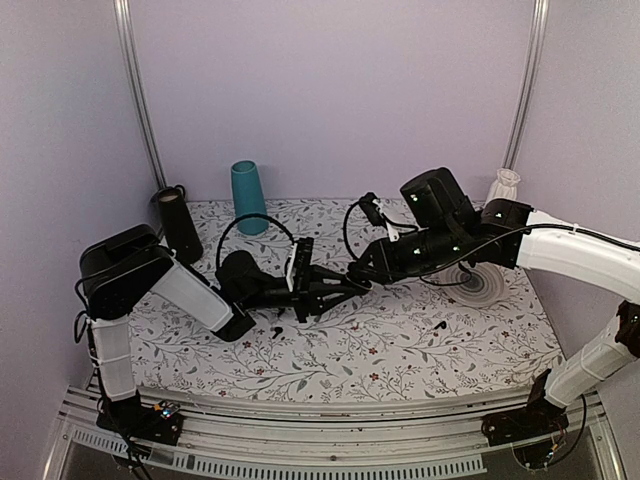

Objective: Insert the wireless bluetooth earbuds into the charging case
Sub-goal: Adjust the right earbud in the left side groove of the charging case.

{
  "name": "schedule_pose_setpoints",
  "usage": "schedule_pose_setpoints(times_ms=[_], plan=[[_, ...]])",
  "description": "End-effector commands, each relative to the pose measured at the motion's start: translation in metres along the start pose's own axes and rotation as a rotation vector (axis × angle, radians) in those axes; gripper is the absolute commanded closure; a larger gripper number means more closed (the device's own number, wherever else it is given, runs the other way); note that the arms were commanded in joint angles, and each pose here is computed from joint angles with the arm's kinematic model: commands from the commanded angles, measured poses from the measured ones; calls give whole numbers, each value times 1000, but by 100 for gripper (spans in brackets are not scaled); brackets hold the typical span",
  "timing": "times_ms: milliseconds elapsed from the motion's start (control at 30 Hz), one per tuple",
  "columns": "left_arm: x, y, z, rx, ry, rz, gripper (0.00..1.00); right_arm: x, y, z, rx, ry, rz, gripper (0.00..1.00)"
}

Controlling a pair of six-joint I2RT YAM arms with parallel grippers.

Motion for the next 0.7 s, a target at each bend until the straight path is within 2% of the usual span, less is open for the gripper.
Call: schedule_pose_setpoints(times_ms=[0, 667], plan=[[1, 36, -2, -100, -9, 78, 100, 2, -2, -6, 7, -19, -26, 87], [-7, 49, -7, -138, -69, 61, 100, 5, -7, -12, 7, -11, -75, 83]])
Point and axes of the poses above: each gripper's point midway between its finger pads, its own z axis out along the fingers, its own x axis along the line the jaws close on, y = z × x, the point moved 3 cm from there along -z, back along the fingers, and after that the axes turned 9 degrees about z, right-handed, at the moved point
